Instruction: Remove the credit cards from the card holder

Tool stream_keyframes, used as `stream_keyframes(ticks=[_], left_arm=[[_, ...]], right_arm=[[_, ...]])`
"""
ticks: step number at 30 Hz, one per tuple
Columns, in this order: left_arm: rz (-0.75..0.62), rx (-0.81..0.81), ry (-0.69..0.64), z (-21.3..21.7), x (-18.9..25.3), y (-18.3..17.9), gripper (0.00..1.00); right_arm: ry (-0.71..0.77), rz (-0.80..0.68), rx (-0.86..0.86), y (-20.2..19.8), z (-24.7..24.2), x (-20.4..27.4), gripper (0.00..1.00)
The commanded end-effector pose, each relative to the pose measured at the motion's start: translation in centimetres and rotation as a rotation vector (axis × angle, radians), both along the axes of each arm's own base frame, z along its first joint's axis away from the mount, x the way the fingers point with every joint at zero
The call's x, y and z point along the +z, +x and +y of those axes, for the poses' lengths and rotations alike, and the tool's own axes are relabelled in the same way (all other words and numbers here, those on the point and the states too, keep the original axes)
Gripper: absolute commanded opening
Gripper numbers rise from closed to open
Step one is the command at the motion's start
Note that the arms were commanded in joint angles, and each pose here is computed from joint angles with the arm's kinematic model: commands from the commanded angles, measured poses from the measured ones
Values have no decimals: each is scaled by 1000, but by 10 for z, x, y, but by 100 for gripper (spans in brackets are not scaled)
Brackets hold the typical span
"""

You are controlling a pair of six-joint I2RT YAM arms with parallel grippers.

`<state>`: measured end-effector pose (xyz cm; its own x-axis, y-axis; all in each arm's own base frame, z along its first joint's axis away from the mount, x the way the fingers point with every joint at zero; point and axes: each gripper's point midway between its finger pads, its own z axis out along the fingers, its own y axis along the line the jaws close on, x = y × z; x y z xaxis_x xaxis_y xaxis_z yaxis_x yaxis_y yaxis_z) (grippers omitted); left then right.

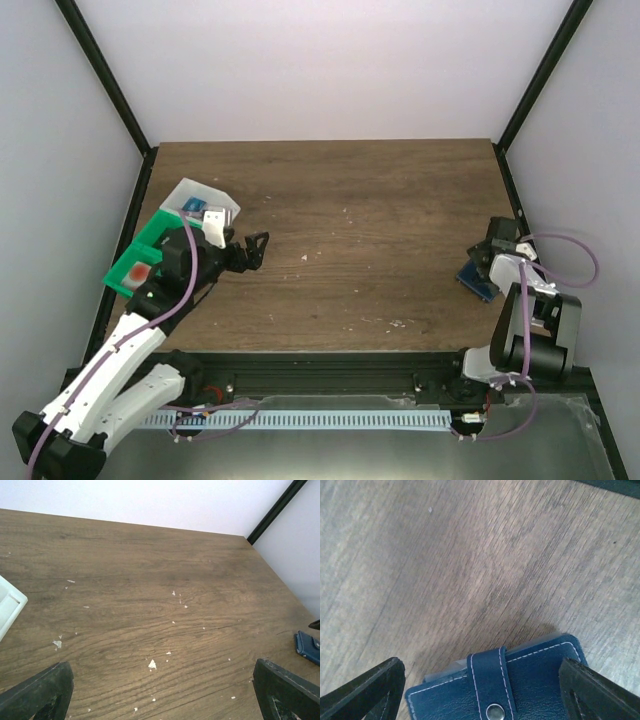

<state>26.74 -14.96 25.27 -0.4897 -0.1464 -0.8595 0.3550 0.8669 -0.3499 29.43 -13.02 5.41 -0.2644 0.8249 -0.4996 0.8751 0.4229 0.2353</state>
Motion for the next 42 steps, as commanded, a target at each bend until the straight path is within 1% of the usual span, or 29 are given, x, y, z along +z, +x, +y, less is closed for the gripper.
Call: stream_keyframes(ticks=[1, 6, 10, 15, 18, 22, 28, 30, 34, 36, 37, 39, 42], left_arm=[[-18, -12, 7, -2, 1, 1, 100], [-4, -10, 19, -3, -4, 4, 100], [6, -3, 29, -3, -8, 6, 100], [12, 10, 38, -1, -10, 7, 100], [13, 14, 41, 0, -11, 8, 100], [21, 22, 51, 2, -13, 8, 99], [12, 41, 52, 6, -11, 7, 99], [11, 41, 51, 7, -11, 6, 99], [13, 36, 55, 6, -12, 6, 99], [13, 32, 56, 5, -12, 6, 99], [13, 32, 58, 5, -12, 6, 99], [12, 32, 58, 5, -12, 6, 99], [11, 25, 55, 4, -12, 6, 99]], right_arm=[[-14, -5, 41, 6, -2, -8, 86], [31, 4, 104, 11, 8, -20, 86], [126, -54, 256, 24, 37, -24, 80], [172, -85, 385, 26, 67, -24, 79], [216, -110, 475, 27, 94, -24, 78], [237, -119, 593, 31, 136, -18, 77], [281, -122, 710, 33, 189, -2, 76], [267, -100, 687, 29, 187, 4, 76], [212, -54, 553, 17, 164, 14, 76], [189, -56, 509, 9, 154, 22, 76], [175, -60, 490, 6, 148, 25, 74], [148, -66, 437, -3, 131, 26, 64], [149, -91, 375, -15, 107, 23, 54]])
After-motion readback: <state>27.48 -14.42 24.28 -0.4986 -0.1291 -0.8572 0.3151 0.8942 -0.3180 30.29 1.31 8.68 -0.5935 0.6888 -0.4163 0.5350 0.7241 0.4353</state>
